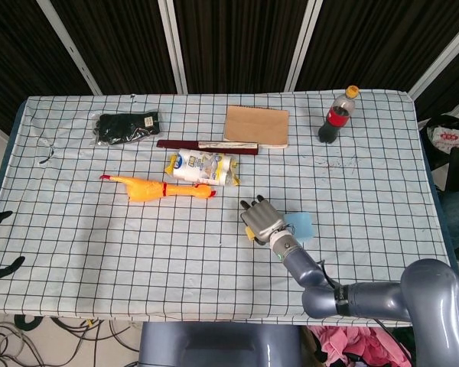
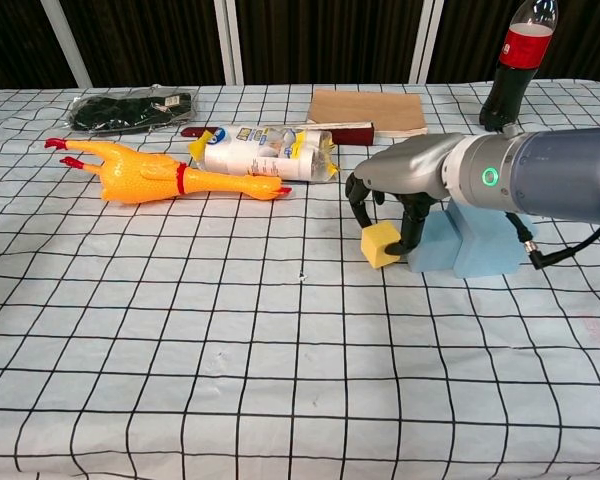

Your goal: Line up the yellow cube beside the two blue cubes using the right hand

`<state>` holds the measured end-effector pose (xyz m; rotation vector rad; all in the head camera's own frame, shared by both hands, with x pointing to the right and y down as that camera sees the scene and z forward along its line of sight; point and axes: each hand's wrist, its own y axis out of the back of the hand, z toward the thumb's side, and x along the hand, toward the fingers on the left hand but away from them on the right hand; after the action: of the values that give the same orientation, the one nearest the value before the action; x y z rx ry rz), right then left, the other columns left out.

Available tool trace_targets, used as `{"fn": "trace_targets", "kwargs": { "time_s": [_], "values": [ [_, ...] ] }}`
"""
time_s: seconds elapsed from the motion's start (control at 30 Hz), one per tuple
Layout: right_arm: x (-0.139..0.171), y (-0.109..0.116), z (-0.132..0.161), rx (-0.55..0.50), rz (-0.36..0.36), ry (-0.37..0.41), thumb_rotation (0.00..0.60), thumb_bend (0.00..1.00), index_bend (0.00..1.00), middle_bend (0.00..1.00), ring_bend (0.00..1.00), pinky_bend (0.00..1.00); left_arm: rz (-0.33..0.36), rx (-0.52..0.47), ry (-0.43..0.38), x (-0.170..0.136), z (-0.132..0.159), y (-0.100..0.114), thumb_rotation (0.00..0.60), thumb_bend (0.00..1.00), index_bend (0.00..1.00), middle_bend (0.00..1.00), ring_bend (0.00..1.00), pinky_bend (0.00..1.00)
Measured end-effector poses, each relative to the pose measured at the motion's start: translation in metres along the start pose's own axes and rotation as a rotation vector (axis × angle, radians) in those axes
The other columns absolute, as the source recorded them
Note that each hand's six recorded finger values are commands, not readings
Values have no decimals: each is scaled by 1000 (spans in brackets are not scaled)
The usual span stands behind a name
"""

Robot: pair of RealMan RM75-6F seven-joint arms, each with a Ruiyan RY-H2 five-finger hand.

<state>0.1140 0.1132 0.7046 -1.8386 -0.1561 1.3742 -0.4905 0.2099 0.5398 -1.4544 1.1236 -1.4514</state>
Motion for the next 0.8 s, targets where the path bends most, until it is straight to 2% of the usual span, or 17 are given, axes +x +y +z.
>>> {"fn": "trace_targets", "kwargs": {
  "time_s": [0.67,0.8],
  "values": [
    [3,-8,-7,-21,13,-22,600,321,568,104,229,131,4,9,6,1,-1,0,600,43,206,103,0,0],
    [2,-10,-7,-23,17,-26,600,319,505,99,228,131,4,9,5,1,-1,-1,600,42,206,103,0,0]
  ]
}}
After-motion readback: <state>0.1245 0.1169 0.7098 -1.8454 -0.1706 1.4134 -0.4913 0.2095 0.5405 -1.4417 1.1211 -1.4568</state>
